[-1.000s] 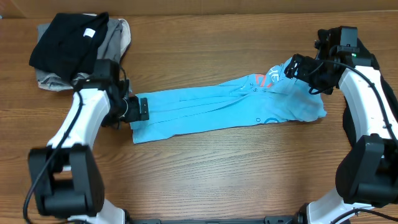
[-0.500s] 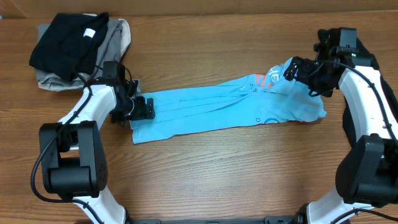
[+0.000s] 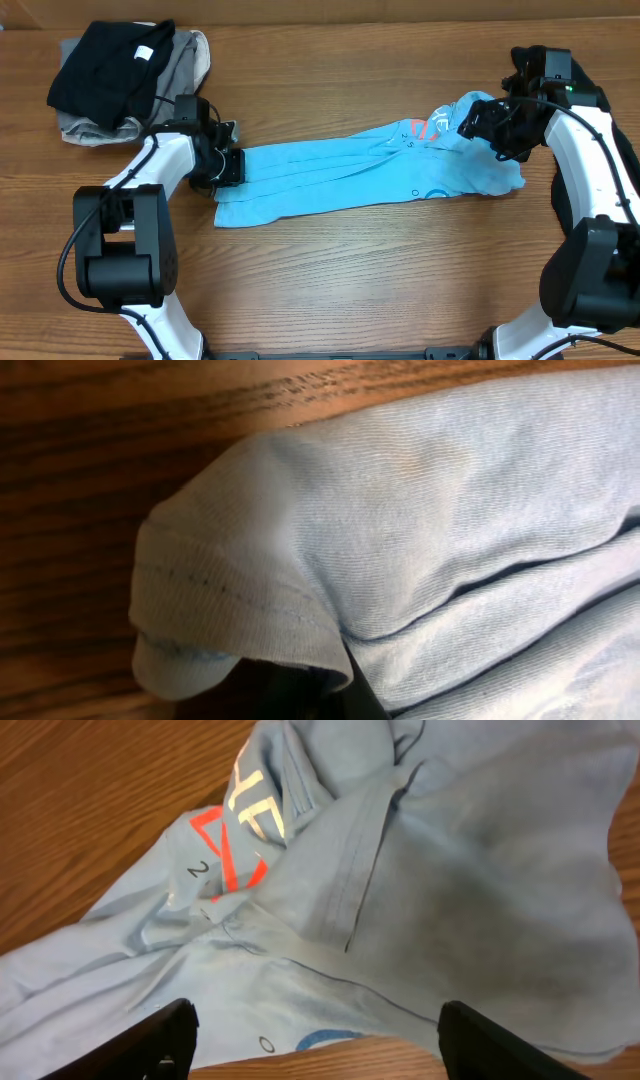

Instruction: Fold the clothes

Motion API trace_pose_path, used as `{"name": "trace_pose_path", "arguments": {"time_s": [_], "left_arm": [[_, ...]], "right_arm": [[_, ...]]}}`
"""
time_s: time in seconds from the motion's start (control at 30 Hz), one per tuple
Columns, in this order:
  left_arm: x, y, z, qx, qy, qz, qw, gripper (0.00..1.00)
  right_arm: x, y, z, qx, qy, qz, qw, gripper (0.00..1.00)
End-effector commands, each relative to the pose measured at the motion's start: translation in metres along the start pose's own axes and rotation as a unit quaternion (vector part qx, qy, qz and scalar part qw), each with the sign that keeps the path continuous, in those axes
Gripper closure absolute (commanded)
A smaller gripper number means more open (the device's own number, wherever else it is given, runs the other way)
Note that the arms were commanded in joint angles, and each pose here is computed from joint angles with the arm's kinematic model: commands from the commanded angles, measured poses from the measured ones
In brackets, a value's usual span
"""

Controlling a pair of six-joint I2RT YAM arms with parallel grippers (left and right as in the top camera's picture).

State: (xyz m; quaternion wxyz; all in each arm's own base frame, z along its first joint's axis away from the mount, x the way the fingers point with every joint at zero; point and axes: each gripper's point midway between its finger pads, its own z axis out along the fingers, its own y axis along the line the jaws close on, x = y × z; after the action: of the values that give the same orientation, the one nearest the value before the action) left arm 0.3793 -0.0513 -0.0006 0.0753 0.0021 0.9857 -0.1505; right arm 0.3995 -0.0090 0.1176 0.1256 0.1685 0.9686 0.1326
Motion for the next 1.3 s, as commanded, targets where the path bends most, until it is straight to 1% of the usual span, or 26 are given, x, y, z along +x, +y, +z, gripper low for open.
{"name": "trace_pose_path", "arguments": {"time_s": [0.0,0.03,0.1,0.2,0.3,0.33,0.57,0.67,0.77,0.9,1.0,1.17,1.27], "left_arm": [[0.03,0.01,0.025,-0.015,0.059,-0.033,0.998,0.96],[0.029,0.012,0.021,-0.017,0.061,-0.038,0.997,0.96],[0.025,0.017,0.008,-0.023,0.068,-0.05,0.996,0.96],[0.014,0.025,-0.024,-0.039,0.078,-0.069,0.994,0.96],[-0.003,0.03,-0.062,-0.055,0.075,-0.08,0.992,0.96],[-0.009,0.029,-0.074,-0.056,0.071,-0.075,0.993,0.96],[-0.047,0.01,-0.147,-0.059,0.025,-0.028,0.998,0.96],[-0.053,0.008,-0.165,-0.075,0.013,-0.018,0.997,0.96],[-0.057,0.006,-0.178,-0.084,0.004,-0.003,0.996,0.96],[-0.061,0.002,-0.185,-0.084,-0.004,0.001,0.996,0.96],[-0.061,-0.008,-0.18,-0.082,-0.002,0.014,0.997,0.96],[-0.069,-0.037,-0.167,-0.076,-0.007,0.05,0.996,0.96],[-0.074,-0.061,-0.154,-0.07,-0.013,0.067,0.995,0.96]], "right_arm": [[-0.006,0.006,-0.009,-0.013,-0.012,-0.005,1.0,0.29],[-0.005,0.008,-0.009,-0.016,-0.009,-0.005,1.0,0.33],[-0.004,0.011,-0.009,-0.025,-0.005,-0.004,1.0,0.44],[-0.002,0.013,-0.009,-0.033,-0.001,-0.004,0.999,0.65],[-0.002,0.013,-0.008,-0.033,-0.001,-0.008,0.999,0.92],[-0.002,0.013,-0.008,-0.033,-0.002,-0.015,0.999,0.96],[-0.009,0.018,0.0,-0.043,-0.014,-0.036,0.998,0.96],[-0.011,0.021,0.008,-0.048,-0.013,-0.039,0.998,0.96],[-0.006,0.02,0.023,-0.046,0.005,-0.038,0.998,0.96],[0.003,0.022,0.04,-0.062,0.035,-0.03,0.997,0.96],[0.003,0.025,0.042,-0.074,0.038,-0.029,0.996,0.96],[0.003,0.026,0.042,-0.074,0.037,-0.03,0.996,0.96],[0.003,0.026,0.042,-0.074,0.037,-0.03,0.996,0.96]]}}
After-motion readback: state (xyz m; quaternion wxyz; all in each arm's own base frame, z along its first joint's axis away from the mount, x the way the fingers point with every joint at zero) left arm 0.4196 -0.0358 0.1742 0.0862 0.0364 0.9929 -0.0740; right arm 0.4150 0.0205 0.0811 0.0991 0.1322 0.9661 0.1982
